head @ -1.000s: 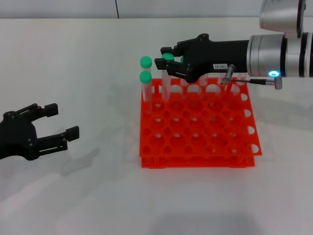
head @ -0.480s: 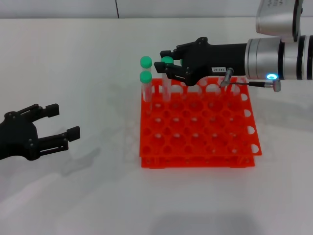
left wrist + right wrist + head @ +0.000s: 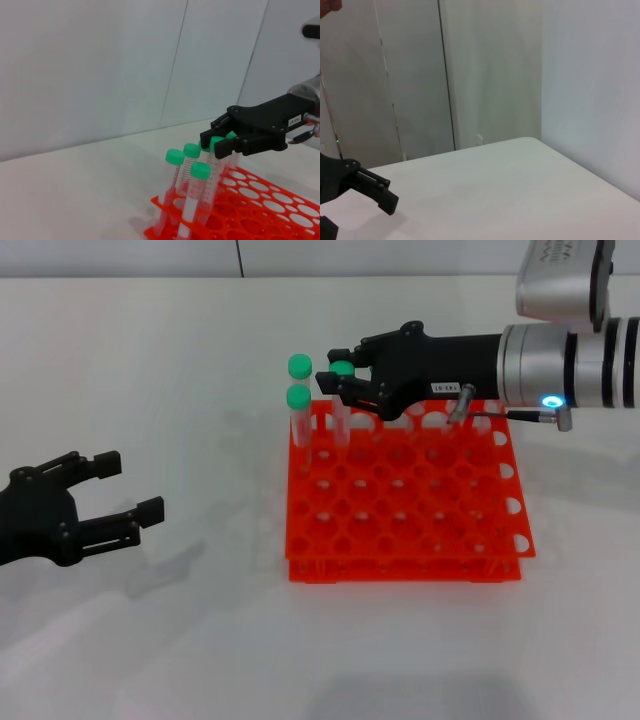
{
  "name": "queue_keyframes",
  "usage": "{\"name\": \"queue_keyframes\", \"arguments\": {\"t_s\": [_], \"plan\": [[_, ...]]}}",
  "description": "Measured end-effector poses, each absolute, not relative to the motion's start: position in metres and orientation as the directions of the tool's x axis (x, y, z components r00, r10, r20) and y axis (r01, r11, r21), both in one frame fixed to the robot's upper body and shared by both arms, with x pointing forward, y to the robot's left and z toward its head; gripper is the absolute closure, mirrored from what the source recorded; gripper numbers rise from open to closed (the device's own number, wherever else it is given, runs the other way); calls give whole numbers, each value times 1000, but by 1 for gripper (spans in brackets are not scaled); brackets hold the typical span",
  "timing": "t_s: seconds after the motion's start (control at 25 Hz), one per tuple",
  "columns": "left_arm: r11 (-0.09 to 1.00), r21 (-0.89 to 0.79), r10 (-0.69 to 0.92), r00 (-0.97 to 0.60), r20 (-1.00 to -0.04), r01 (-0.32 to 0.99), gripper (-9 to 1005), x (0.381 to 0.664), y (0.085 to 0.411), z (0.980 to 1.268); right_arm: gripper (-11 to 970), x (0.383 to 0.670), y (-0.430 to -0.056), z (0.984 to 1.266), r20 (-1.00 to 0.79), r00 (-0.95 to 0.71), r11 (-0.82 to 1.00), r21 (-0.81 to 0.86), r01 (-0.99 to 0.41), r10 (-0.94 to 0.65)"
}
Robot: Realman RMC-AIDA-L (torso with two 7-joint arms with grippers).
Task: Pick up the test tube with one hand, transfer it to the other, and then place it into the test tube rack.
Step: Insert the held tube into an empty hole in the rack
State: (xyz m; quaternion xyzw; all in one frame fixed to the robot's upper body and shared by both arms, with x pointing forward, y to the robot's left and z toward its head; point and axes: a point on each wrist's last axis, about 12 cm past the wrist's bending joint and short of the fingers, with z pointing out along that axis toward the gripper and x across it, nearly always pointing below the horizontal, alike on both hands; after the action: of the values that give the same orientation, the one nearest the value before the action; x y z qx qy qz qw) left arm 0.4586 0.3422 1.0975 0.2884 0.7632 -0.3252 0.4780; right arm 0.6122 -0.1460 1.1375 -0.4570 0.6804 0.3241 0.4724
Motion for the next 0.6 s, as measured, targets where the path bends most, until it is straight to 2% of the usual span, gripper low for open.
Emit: {"name": "queue_keyframes", "arguments": {"t_s": [0.6], "plan": [[613, -218, 130, -369, -920, 760, 116, 463, 339, 1096, 644, 613, -146, 1137, -938, -139, 381, 8, -925, -317]]}}
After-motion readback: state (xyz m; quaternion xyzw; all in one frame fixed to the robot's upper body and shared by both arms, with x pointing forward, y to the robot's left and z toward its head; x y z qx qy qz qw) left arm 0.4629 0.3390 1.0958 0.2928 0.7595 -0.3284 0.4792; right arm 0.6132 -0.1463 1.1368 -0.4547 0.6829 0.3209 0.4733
